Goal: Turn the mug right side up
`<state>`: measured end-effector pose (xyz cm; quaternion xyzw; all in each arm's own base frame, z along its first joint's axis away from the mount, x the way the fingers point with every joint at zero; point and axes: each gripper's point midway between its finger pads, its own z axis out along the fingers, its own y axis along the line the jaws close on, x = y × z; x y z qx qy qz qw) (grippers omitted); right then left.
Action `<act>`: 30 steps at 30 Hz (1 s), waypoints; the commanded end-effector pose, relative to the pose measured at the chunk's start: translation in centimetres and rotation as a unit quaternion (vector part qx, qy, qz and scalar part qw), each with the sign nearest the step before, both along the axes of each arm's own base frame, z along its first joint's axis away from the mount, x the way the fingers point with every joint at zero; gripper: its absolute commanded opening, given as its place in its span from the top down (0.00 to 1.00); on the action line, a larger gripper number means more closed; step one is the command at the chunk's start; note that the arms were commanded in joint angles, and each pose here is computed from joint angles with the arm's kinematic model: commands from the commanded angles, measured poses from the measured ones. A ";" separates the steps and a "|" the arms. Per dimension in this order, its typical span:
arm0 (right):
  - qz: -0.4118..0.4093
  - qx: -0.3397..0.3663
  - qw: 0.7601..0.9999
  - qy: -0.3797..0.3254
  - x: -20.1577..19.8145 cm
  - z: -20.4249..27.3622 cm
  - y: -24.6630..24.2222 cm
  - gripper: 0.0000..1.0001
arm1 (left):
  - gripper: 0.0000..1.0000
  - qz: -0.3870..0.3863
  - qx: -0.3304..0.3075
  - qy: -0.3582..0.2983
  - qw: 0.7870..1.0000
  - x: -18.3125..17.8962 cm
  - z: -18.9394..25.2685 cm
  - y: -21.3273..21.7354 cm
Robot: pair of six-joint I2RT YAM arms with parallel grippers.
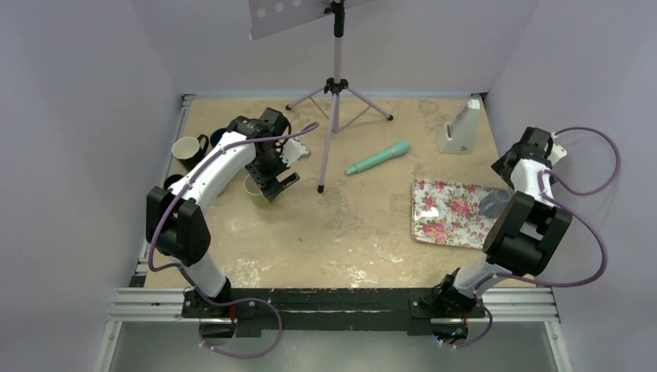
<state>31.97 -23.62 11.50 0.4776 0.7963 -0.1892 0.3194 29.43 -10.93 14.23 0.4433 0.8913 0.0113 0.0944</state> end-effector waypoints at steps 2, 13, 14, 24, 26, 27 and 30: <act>0.027 0.029 0.999 0.015 -0.2 -0.8 1.2 0.01 | 0.04 0.015 -0.009 -0.019 1.000 -0.2 2.2 0.5; 0.065 0.054 0.995 0.058 -1.9 -5.1 2.8 0.11 | 0.01 0.013 -0.008 -0.014 1.000 -0.1 2.1 0.4; 0.066 0.055 0.994 0.062 -2.1 -5.5 2.9 0.12 | 0.00 0.012 -0.006 -0.015 1.000 0.0 2.3 0.4; 0.089 0.069 0.992 0.058 -1.7 -7.1 3.7 0.50 | 0.00 0.025 -0.021 -0.022 0.999 0.2 4.2 -0.1; 0.095 0.067 0.992 0.053 -1.6 -6.7 3.9 0.66 | 0.00 0.027 -0.024 -0.026 0.999 0.2 4.7 -0.1; 0.102 0.065 0.992 0.046 -1.4 -6.3 4.2 0.73 | 0.00 0.028 -0.025 -0.028 0.999 0.2 4.9 -0.1; 0.132 0.060 0.989 0.031 -0.4 -4.8 5.8 0.91 | 0.00 0.029 -0.051 -0.028 0.998 0.0 5.9 -1.0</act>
